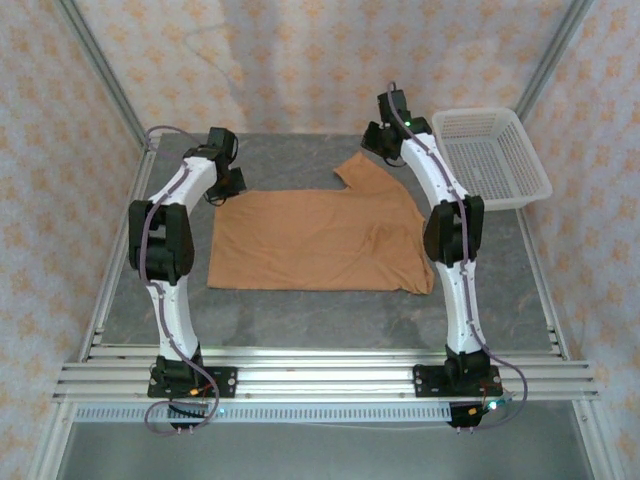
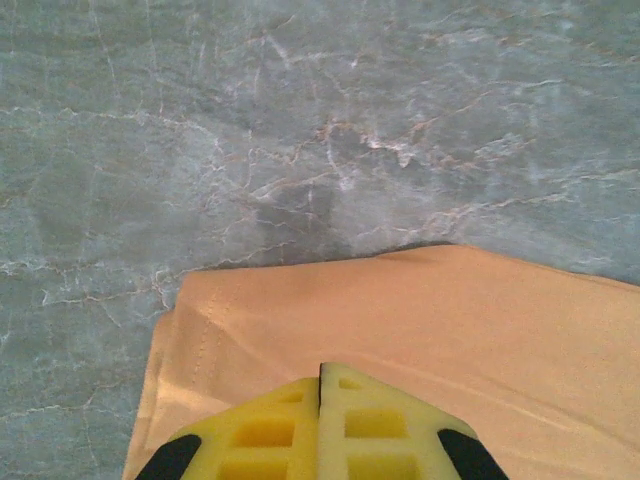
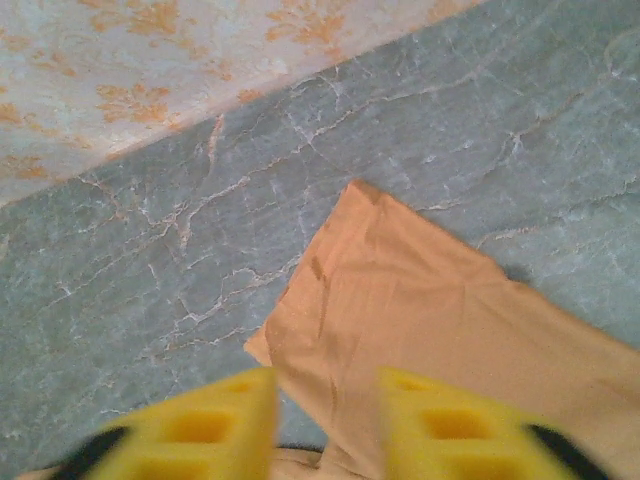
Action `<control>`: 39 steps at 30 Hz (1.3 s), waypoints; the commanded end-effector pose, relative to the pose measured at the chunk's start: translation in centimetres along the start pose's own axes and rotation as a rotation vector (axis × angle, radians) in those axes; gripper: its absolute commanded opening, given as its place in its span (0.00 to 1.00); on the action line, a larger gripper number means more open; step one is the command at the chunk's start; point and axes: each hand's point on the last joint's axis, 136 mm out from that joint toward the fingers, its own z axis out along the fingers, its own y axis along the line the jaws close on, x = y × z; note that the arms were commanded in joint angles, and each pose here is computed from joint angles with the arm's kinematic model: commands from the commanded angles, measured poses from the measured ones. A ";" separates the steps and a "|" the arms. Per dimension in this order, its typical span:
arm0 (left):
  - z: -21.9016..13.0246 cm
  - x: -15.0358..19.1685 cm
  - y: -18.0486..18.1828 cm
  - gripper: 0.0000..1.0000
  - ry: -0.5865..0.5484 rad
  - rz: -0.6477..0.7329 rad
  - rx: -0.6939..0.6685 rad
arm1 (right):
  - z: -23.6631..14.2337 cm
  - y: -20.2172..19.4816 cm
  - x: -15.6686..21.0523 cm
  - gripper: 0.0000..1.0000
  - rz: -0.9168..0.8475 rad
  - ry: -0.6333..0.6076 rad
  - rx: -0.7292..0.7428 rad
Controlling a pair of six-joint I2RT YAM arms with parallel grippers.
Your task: Fold the inside-out t-shirt
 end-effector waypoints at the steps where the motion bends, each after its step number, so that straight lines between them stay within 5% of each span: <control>1: 0.5 0.6 -0.1 0.02 0.002 -0.002 -0.004 | 2.1 -2.1 0.1 0.56 -0.118 -0.005 0.099; 6: 0.9 0.4 0.3 0.50 -0.007 0.007 -0.033 | 5.8 -4.2 1.2 0.62 -0.211 0.037 0.181; 8: 1.2 0.1 0.3 0.56 -0.001 0.017 -0.045 | 6.6 -4.5 2.0 0.63 -0.214 0.066 0.174; 15: 3.8 1.7 -1.0 0.56 0.084 -0.007 0.009 | 7.9 -5.4 7.9 0.62 -0.145 0.256 0.137; 23: 5.7 7.4 1.7 0.56 0.201 -0.016 -0.075 | 7.2 -8.5 15.6 0.58 -0.117 0.447 0.218; 30: 4.3 11.8 2.7 0.55 0.218 -0.024 -0.086 | 3.5 -9.2 20.5 0.58 -0.128 0.470 0.212; 35: 3.7 12.6 2.2 0.55 0.223 0.008 -0.089 | 2.2 -8.9 19.1 0.58 -0.150 0.422 0.224; 39: 2.2 9.0 1.4 0.56 0.156 0.041 -0.100 | 2.0 -7.7 14.5 0.60 -0.197 0.324 0.258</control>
